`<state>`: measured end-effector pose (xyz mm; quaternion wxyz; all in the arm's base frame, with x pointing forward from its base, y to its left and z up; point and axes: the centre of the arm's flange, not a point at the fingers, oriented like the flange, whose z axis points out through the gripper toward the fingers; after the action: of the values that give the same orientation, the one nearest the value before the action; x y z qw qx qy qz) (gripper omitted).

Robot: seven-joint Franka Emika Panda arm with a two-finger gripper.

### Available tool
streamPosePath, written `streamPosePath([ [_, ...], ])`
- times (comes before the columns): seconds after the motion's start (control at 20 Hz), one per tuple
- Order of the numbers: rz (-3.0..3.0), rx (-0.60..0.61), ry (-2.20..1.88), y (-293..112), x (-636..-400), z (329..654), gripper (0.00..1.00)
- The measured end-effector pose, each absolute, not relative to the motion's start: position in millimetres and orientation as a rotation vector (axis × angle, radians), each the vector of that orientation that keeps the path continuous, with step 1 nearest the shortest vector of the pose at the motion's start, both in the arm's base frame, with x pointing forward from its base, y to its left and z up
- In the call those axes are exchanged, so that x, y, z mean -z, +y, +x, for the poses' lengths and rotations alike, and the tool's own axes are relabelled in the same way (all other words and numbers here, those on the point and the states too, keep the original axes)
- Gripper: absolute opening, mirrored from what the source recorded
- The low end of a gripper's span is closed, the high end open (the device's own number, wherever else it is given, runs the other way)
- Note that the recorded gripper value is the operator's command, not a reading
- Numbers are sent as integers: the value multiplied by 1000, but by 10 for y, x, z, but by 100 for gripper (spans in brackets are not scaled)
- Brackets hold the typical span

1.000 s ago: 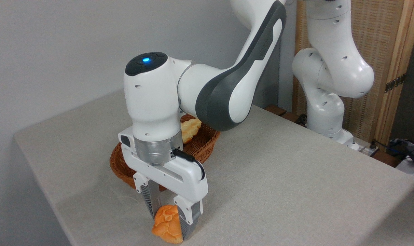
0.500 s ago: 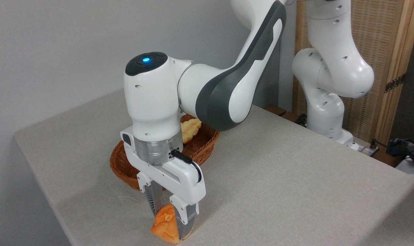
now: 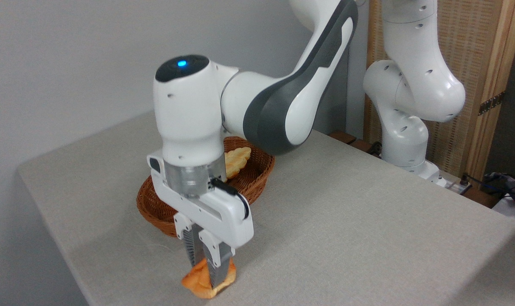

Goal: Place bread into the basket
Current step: 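Lift the bun and carry it over the woven basket, then lower the bun beside the long roll and open the gripper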

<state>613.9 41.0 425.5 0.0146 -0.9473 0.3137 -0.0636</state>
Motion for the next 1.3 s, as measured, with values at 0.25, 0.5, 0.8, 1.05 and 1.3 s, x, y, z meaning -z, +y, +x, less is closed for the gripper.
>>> streamPosePath([
  [0.25, -3019, 238, 952, 449, -5019, 5939, 34],
  [0.5, -3041, 192, 1090, 70, -5766, 5413, 43],
  [0.8, -2974, 111, 1287, -999, -5784, 5196, 53],
  [1.05, -2957, 87, 1334, -1370, -5522, 5284, 91],
  [1.3, -2967, 109, 1319, -1373, -5249, 5488, 100],
])
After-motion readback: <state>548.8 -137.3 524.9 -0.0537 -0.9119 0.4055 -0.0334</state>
